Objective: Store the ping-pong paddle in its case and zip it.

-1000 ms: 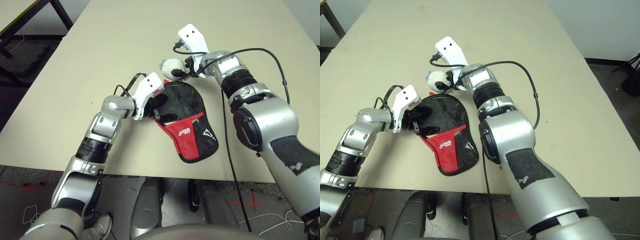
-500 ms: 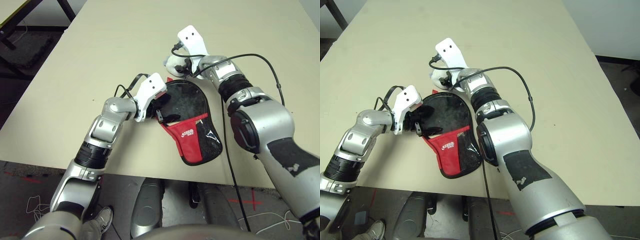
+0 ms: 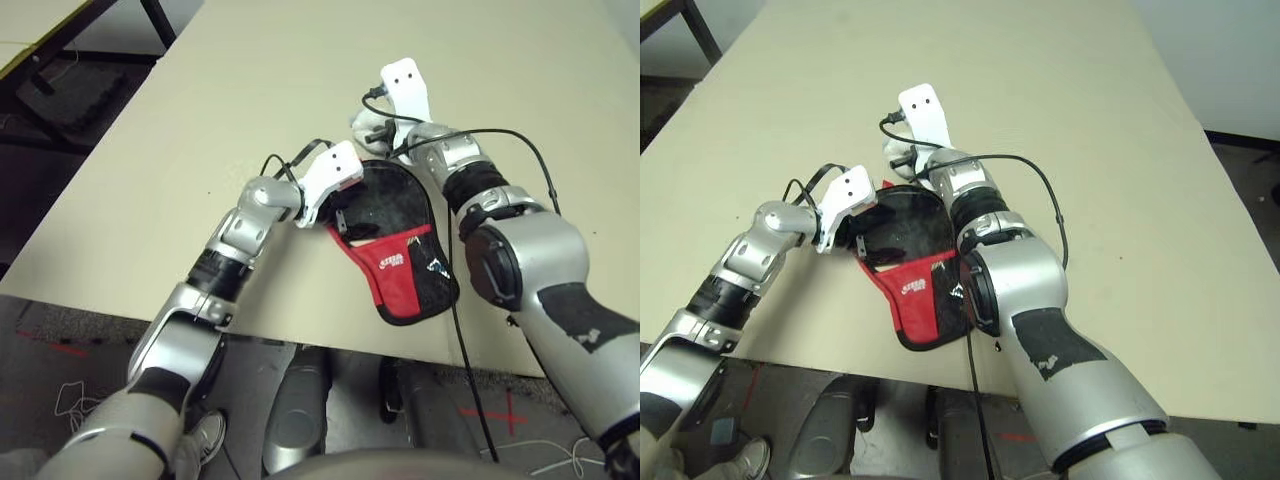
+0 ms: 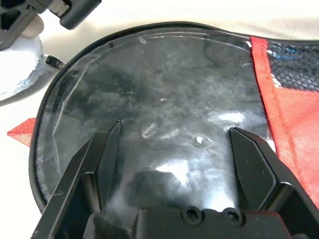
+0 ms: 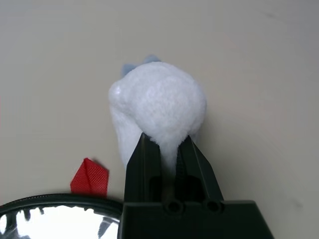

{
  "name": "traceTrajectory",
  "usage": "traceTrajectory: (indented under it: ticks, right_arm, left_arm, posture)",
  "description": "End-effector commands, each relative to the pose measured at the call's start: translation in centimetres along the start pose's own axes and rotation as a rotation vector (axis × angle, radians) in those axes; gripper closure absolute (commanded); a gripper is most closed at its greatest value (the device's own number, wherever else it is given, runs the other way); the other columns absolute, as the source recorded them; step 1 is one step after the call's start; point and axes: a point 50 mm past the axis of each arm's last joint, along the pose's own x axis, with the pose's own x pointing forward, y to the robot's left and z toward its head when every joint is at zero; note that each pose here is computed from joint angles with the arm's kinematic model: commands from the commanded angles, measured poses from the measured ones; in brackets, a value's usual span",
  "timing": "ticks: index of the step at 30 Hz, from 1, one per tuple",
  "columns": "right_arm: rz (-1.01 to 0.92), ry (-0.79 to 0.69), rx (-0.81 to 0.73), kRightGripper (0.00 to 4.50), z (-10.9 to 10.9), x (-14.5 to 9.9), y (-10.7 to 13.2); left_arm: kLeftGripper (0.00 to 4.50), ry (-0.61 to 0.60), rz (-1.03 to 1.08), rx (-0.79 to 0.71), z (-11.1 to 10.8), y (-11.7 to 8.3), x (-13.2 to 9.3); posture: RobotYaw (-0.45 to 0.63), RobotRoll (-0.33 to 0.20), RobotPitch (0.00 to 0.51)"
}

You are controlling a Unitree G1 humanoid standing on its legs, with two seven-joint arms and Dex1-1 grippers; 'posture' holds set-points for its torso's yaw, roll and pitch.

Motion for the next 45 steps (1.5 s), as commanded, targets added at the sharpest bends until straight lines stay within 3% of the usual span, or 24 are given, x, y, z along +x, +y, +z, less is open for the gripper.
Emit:
traceTrajectory:
  ticks: [1, 12, 23, 27, 37, 45]
  right_arm:
    - [-0.065, 0.004, 0.059, 4.32, -0.9, -0.2, -1.3]
    - [-0.313, -0.034, 0.117, 4.32, -2.8, -1.9, -6.5]
    - [-0.294, 0.040, 0.088, 4.33, -5.2, -4.6, -7.3]
    - [-0.231, 0.087, 0.024, 4.33, -6.3, -7.9, -6.5]
    - [-0.049, 0.325, -0.101, 4.33, -9.1, -19.2, -3.8]
    - [0.029, 0.338, -0.151, 4.35, -10.7, -23.0, -2.5]
  left_arm:
    - [0.00, 0.362, -0.007, -0.116, -7.2, -1.9, 1.5]
    - [0.00, 0.458, -0.029, -0.124, -8.1, -1.5, 1.7]
    - [0.00, 0.477, -0.016, -0.129, -8.4, -1.0, 1.3]
    - [0.00, 0.477, -0.015, -0.131, -8.5, -1.0, 1.2]
    - [0.00, 0.466, -0.010, -0.121, -8.1, -0.5, 1.4]
    - [0.00, 0.459, -0.016, -0.100, -7.7, -0.3, 1.8]
  posture:
    - [0.09, 0.000, 0.186]
    - [0.02, 0.000, 0.179]
    - [0.01, 0.000, 0.176]
    - [0.00, 0.000, 0.175]
    - [-0.07, 0.000, 0.182]
    - [-0.11, 0.000, 0.179]
